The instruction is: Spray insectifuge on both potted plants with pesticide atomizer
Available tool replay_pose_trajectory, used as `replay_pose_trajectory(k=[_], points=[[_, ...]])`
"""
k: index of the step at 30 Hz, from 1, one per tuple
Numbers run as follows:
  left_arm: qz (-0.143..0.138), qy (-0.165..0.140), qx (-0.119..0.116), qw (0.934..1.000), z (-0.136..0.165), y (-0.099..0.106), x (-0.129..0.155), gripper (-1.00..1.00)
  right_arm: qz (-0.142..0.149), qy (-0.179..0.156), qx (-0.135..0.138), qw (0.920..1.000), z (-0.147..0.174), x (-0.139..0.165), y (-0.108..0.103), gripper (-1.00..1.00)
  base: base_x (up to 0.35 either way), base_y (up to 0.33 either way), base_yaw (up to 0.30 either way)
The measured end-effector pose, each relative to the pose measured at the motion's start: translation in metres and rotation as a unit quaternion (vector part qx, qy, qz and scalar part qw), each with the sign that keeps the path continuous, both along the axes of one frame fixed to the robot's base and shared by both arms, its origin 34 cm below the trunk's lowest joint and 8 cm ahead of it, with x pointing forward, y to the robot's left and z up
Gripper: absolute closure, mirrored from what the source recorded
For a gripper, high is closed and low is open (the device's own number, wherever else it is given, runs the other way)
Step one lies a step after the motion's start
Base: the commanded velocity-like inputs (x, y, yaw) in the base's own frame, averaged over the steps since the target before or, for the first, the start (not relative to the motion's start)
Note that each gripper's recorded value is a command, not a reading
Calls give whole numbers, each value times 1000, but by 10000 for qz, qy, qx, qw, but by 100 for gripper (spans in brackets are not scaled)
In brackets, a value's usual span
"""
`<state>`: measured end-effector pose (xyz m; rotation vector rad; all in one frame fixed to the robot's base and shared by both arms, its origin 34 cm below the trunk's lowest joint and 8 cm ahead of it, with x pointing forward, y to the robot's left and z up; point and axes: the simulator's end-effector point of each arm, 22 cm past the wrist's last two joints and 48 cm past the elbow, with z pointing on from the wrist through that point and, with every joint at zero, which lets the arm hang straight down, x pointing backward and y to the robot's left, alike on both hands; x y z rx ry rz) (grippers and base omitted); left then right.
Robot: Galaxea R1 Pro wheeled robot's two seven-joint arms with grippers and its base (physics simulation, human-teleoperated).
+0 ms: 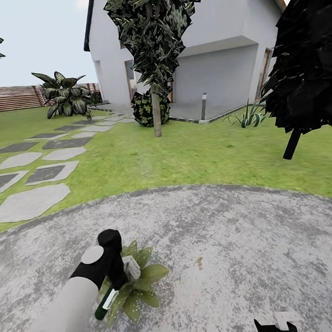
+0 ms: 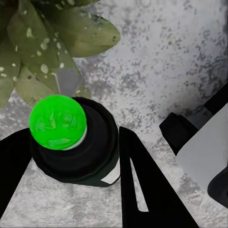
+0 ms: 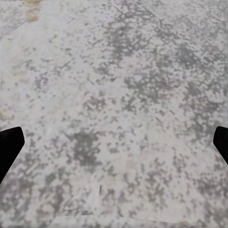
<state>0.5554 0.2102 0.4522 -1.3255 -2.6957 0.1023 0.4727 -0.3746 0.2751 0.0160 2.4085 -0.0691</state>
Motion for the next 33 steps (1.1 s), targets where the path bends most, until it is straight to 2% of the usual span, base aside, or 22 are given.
replay_pose_trajectory(k=[4,6,13,23,27,30,33], points=[[-301,18,198,9993,2,-1,1,100,1,-1,0,10000,0,0,0,-100,0,0,0],[-354,60,246,9991,0,1,-2,100,1,2,0,10000,0,0,0,-100,0,0,0],[-169,84,487,9986,0,41,-2,100,1,2,0,10000,0,0,0,-100,0,0,0],[-78,146,645,9978,-2,67,-6,100,1,4,0,10000,0,0,0,-100,0,0,0],[-99,159,609,9980,-4,62,-8,100,1,0,1,10000,0,0,0,-100,0,0,0],[-142,82,528,9985,0,48,-2,100,1,2,1,10000,0,0,0,-100,0,0,0],[-291,10,336,9990,5,14,3,100,0,3,0,10000,0,0,0,-100,0,0,0]])
